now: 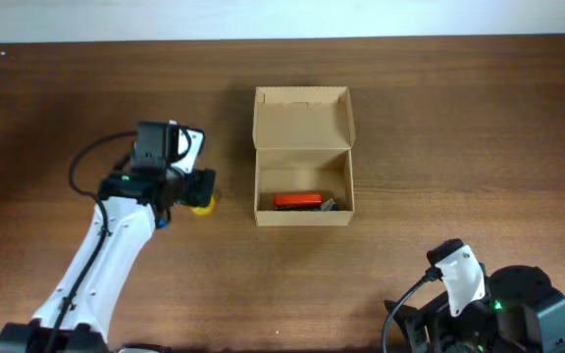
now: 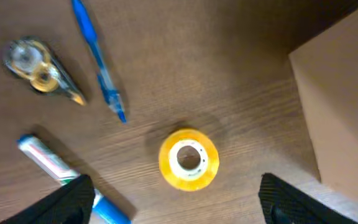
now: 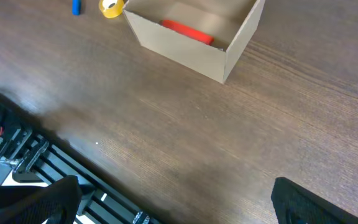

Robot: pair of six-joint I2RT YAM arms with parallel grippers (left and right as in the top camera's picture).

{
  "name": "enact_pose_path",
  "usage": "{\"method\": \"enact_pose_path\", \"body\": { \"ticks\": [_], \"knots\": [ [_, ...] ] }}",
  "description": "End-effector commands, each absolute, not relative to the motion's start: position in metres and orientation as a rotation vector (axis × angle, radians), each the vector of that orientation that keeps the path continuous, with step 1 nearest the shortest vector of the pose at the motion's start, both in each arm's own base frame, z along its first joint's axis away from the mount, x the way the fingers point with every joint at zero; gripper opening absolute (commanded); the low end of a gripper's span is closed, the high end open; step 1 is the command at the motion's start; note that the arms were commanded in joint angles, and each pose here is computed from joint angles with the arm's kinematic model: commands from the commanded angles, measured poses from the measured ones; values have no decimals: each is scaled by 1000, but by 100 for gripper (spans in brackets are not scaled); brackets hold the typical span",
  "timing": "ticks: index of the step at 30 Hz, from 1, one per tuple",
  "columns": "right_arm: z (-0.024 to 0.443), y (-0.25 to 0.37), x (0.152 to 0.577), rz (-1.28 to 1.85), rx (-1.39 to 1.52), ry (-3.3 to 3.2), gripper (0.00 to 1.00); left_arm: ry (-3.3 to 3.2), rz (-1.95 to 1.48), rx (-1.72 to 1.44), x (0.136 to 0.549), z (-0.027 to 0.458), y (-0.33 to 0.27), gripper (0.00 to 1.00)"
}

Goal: Pack container
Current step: 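Move the left gripper over the yellow tape roll and grasp it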

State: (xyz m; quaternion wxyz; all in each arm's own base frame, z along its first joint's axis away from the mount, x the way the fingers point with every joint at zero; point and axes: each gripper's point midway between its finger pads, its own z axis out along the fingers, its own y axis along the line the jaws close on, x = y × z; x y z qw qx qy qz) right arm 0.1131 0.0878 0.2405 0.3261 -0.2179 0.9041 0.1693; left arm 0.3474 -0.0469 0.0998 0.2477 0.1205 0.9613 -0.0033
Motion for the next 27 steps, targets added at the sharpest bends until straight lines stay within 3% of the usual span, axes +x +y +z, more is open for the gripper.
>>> {"method": "enact_pose_path", "body": {
  "ticks": [1,24,27],
  "knots": [
    [242,89,113,452,-581,2360,99,2643,-70,282,338,79,-51,86],
    [242,89,113,452,-581,2360,99,2790,-110,249,334,-9,-55,87],
    [242,89,113,452,-581,2360,99,2784,-112,247,337,-11,-55,73]
  ]
}}
